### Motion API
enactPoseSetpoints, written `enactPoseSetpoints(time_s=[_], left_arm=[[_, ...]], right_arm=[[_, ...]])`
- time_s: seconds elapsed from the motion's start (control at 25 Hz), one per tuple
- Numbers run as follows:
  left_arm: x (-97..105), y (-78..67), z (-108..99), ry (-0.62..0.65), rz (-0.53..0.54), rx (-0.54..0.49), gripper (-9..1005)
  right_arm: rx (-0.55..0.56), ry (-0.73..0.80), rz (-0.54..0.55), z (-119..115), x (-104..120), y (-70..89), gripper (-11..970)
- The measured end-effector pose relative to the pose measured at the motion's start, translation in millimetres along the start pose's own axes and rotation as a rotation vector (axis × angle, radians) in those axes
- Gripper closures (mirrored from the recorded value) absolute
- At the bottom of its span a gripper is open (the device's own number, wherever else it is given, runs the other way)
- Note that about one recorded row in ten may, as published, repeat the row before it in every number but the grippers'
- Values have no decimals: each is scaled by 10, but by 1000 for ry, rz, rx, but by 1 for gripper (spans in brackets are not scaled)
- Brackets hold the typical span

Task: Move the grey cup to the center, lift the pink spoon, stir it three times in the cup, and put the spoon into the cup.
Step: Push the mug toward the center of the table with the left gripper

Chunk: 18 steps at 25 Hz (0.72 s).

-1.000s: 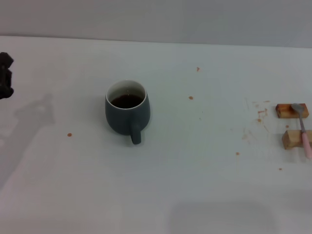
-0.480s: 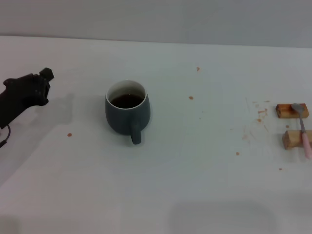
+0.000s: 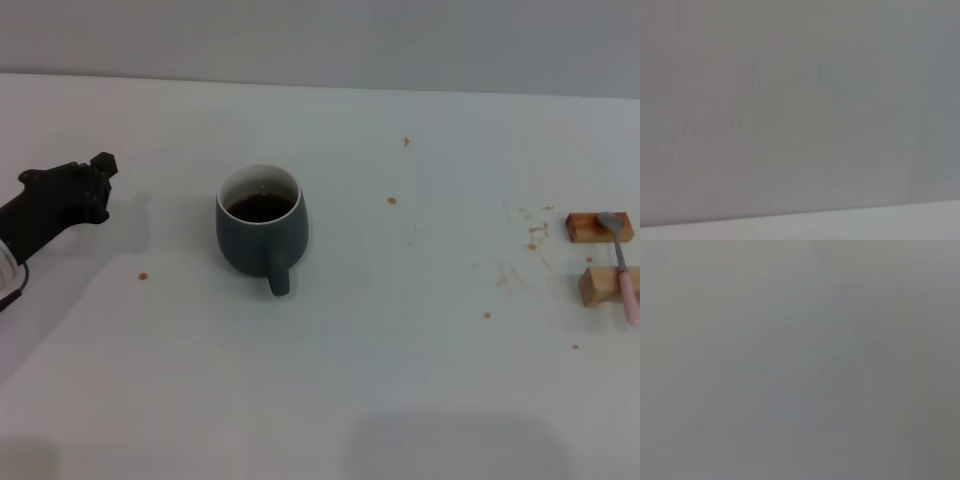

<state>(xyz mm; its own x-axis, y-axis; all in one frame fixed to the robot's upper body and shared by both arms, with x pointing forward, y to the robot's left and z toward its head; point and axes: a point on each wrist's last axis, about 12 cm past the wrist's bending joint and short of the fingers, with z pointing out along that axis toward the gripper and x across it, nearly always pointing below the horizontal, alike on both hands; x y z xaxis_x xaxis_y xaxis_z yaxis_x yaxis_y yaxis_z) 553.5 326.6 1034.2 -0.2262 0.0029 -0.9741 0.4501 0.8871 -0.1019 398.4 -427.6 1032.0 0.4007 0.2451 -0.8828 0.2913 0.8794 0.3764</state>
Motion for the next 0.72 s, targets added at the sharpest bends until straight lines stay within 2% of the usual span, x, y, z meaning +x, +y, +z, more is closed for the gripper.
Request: enactPoseSetpoints(time_s=[0.24, 0.6, 0.72], left_arm=[[0, -95, 168, 45, 32, 18, 997], [-8, -167, 303, 68, 52, 15, 997], [18, -243, 356, 82, 71, 27, 997]], right_arm=[[6, -41, 34, -14, -175, -157, 371], [2, -56, 54, -4, -196, -155, 371], [1, -56, 55, 2, -195, -152, 371]])
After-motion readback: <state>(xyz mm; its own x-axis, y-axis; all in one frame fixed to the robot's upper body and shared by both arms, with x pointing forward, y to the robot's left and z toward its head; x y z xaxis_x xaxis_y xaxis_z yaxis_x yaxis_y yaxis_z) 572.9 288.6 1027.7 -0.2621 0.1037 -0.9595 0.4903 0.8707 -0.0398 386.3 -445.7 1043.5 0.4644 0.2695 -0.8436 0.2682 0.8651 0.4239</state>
